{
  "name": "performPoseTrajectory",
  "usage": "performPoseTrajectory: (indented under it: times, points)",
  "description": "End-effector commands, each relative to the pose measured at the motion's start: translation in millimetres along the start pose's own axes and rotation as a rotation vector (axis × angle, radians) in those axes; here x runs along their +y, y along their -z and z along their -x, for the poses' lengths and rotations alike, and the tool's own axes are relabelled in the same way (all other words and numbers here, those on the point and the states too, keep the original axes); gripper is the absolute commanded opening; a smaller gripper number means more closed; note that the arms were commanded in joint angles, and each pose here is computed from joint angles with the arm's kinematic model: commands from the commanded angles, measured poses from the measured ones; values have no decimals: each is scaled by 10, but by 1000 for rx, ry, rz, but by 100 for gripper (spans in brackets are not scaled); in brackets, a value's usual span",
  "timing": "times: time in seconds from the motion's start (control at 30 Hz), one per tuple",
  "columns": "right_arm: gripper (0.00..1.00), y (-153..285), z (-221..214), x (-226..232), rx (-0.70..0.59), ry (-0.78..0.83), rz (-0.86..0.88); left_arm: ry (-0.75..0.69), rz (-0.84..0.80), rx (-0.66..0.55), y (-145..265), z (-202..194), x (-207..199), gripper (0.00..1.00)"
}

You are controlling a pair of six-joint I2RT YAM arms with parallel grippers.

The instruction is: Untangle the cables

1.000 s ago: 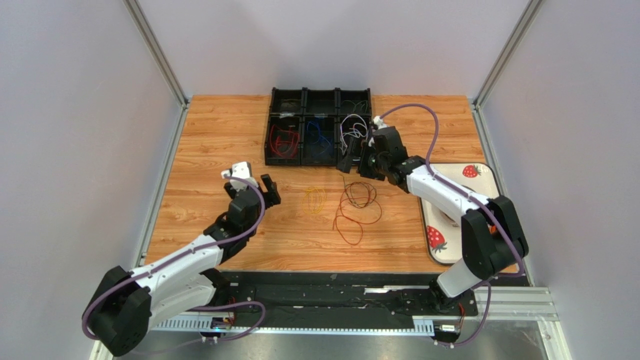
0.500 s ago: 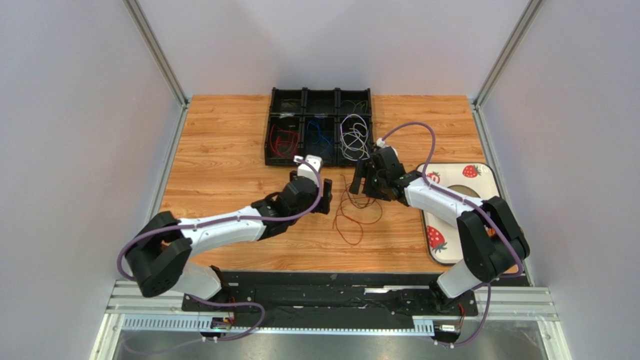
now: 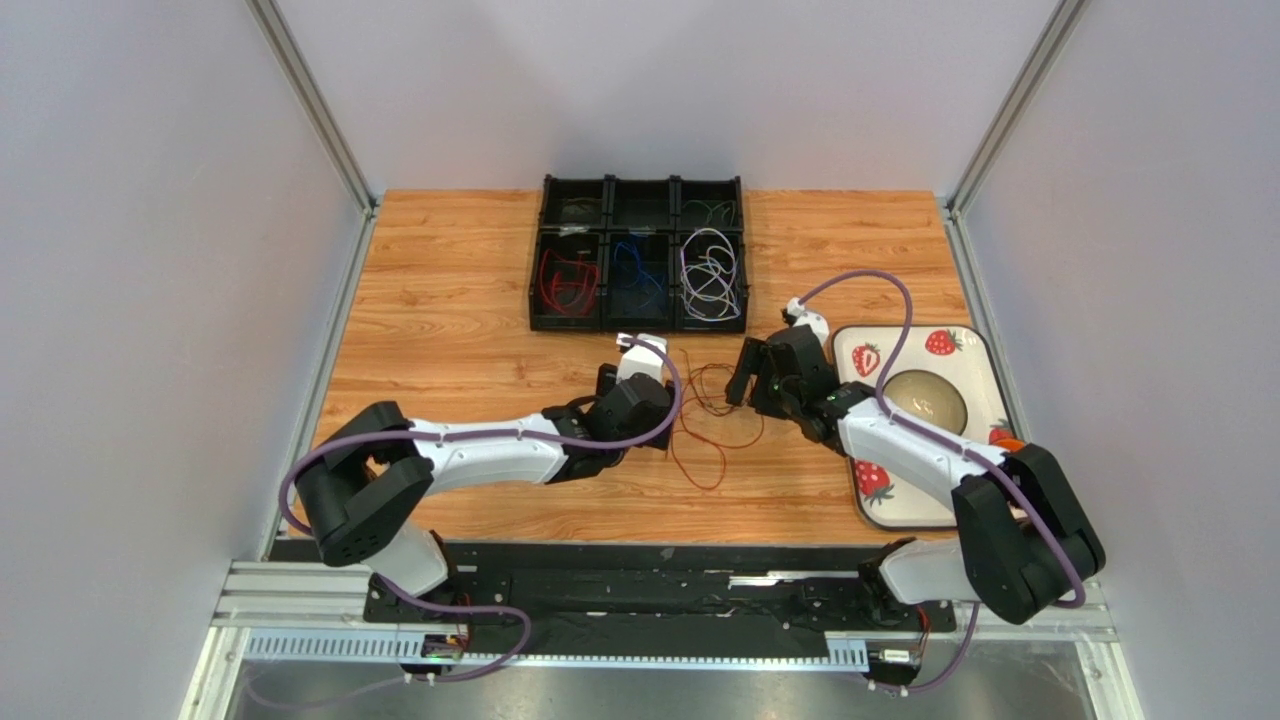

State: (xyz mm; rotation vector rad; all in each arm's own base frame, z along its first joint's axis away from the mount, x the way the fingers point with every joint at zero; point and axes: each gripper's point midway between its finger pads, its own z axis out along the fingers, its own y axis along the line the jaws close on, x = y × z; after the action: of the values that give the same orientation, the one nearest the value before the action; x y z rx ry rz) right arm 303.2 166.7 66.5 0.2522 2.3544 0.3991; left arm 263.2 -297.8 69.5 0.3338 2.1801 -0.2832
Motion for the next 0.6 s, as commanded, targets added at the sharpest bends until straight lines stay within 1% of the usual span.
performPoseTrajectory:
  times: [0.0, 0.03, 0.2, 0.3, 0.33, 0.47, 0.57]
  points:
    - [76, -1, 184, 88, -115, -35, 34, 95, 203, -87, 223, 234, 370, 75]
    - [76, -6, 165, 42, -124, -33, 19, 95, 231, -95, 233, 252, 428, 77]
    - [76, 40, 201, 41, -201, -51, 39, 67, 253, -60, 138, 182, 460, 77]
    - [77, 26, 181, 18, -198, -49, 31, 96, 319, -14, 51, 120, 577, 74]
    - [77, 11, 174, 11, -193, -46, 25, 113, 321, 7, -9, 108, 592, 72]
    - [77, -14, 164, 2, -192, -44, 19, 106, 279, 8, -111, 121, 518, 67]
    - [77, -29, 156, 8, -186, -41, 20, 90, 298, 38, -168, 76, 516, 62]
